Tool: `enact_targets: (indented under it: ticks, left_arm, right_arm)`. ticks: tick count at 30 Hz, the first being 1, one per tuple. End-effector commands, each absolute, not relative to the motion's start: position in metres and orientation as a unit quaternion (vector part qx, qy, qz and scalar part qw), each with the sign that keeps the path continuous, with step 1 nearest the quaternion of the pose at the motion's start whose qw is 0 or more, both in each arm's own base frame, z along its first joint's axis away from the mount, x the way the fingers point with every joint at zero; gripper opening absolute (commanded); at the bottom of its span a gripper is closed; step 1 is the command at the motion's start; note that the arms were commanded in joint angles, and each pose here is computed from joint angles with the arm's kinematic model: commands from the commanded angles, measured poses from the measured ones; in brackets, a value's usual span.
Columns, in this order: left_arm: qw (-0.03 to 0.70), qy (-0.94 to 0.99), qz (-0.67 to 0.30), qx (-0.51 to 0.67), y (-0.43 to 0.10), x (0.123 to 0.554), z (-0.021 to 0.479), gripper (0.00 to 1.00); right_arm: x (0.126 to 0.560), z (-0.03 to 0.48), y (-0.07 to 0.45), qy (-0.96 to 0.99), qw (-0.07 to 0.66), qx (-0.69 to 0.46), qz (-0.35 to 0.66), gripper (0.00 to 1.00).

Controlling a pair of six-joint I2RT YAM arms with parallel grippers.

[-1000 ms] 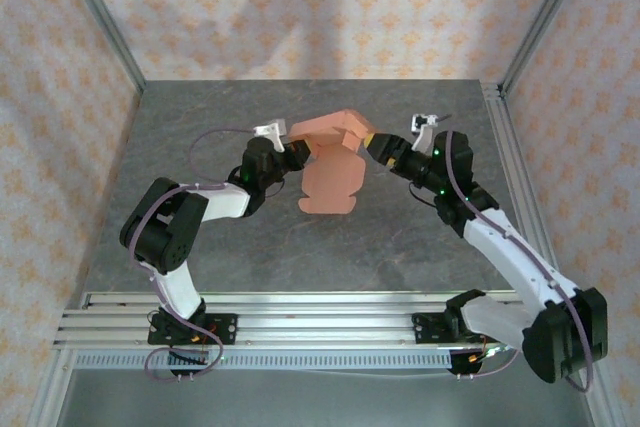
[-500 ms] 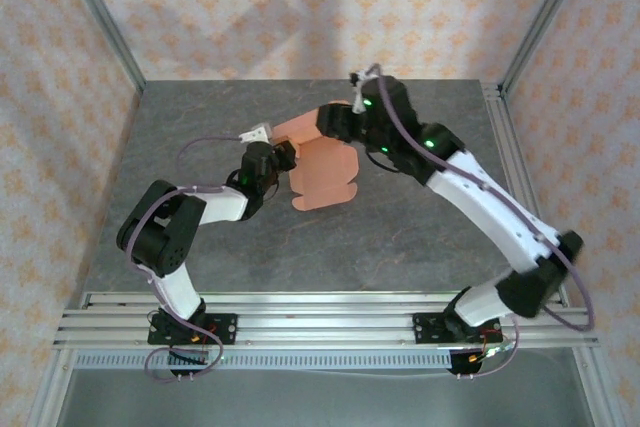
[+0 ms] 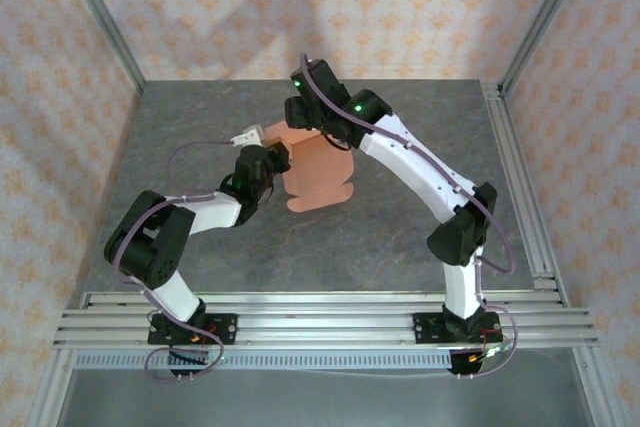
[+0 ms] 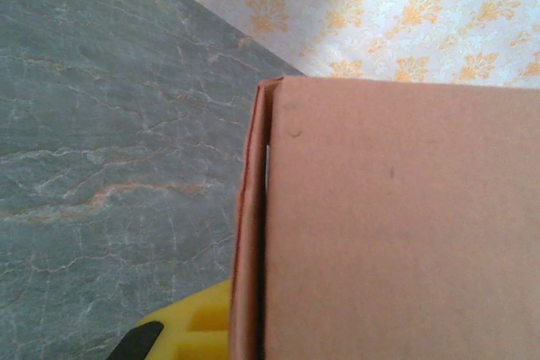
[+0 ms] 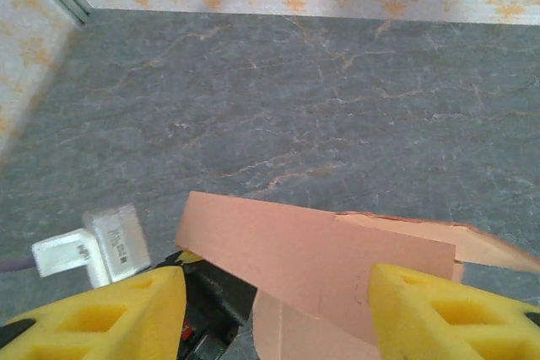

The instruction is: Fold the paper box

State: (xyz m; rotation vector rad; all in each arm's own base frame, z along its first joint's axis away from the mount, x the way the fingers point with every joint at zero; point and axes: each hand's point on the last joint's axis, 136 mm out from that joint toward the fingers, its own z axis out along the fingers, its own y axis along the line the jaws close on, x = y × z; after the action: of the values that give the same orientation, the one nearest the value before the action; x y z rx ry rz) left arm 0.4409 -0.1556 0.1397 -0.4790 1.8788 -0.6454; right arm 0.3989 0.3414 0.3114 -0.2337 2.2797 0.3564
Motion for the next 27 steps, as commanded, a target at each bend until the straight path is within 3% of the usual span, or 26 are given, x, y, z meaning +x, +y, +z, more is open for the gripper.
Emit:
enact_targets:
  ticks: [1,12,19,27]
  left_arm:
    - [0.542,0.767,-0.267,-0.217,-0.147,0.439,0.152,0.0]
    - [0.555,0.756,-0.265,-0.225,-0.142,0.435,0.158,0.0]
    - [0.554,0.756,-0.266,-0.226,-0.143,0.434,0.158,0.0]
    - [0.557,0.754,-0.266,-0.226,-0.142,0.433,0.16,0.0]
  right_arm:
    - [0.401,0.301,0.333,0.912,0.384,-0.094,0.114,0.56]
    - [0.397,0.281,0.339,0.923,0.353,-0.086,0.128,0.5]
    - [0.397,0.274,0.344,0.926,0.342,-0.083,0.139,0.38]
    - [0.399,0.266,0.346,0.931,0.323,-0.081,0.147,0.33]
